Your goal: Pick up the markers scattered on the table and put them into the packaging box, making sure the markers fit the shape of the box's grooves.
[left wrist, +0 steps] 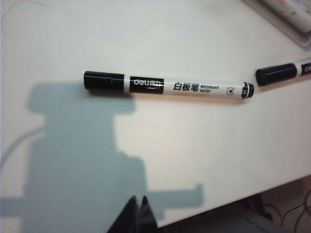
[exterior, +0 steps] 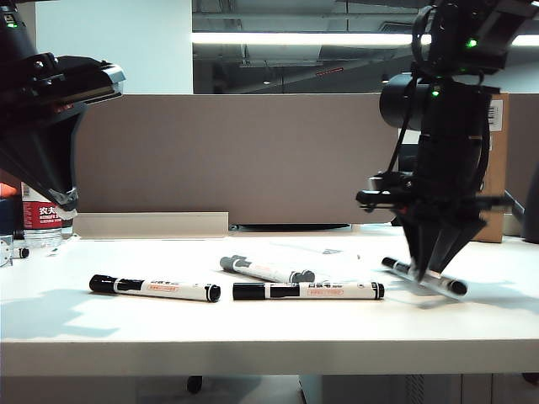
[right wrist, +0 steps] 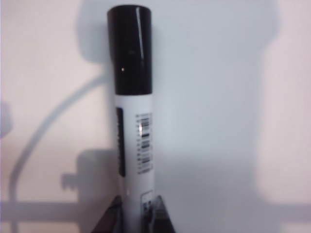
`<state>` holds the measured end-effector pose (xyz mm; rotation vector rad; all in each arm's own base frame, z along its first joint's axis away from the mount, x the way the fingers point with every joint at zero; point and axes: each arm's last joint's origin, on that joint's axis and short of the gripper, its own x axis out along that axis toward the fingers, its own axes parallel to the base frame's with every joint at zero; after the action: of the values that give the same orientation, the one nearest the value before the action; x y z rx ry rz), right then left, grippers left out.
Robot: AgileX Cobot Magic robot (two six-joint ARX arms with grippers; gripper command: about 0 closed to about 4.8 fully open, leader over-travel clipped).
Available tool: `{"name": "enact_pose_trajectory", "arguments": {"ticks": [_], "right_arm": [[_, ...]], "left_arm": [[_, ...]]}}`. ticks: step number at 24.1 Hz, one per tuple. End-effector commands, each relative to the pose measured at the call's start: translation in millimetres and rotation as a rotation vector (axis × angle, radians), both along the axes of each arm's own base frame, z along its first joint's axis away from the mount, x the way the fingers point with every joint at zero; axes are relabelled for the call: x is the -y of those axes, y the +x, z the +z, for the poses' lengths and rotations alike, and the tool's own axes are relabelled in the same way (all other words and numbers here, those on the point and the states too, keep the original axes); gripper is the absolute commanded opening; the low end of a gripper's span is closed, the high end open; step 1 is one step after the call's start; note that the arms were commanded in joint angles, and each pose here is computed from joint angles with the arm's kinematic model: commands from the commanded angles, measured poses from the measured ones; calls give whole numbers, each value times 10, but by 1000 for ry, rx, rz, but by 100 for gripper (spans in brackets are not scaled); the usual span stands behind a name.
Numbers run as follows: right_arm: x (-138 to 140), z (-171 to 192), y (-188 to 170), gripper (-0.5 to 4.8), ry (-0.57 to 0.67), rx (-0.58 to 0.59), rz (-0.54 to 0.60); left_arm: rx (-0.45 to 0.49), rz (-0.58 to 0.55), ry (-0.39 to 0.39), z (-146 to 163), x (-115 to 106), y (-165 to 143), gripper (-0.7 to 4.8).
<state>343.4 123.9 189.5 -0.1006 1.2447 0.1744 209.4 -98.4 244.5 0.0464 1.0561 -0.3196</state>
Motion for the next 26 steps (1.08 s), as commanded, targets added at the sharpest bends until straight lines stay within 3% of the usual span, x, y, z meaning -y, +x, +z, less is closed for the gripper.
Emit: {"name": "enact_pose_trajectory", "arguments": {"ticks": [1, 4, 6, 8, 14, 26], "right_arm": [[-57, 315, 116, -9, -15, 105, 24], [-171, 535, 176, -8, 44, 166, 74], [-362, 658, 171, -8, 153, 173, 264], [-568, 655, 153, -9, 178, 116, 365], [-937, 333, 262, -9, 68, -7, 457], [-1111, 322, 280, -8, 59, 80, 495]], "left_arm": [[3, -18, 16, 14, -6, -9, -3], [-4, -17, 19, 10, -9, -14, -3], [-5, -17, 20, 9, -10, -15, -3], [3, -8, 33, 11, -14, -12, -3], [6, 2, 61, 9, -26, -18, -3], [7, 0, 89, 4, -35, -23, -3]]}}
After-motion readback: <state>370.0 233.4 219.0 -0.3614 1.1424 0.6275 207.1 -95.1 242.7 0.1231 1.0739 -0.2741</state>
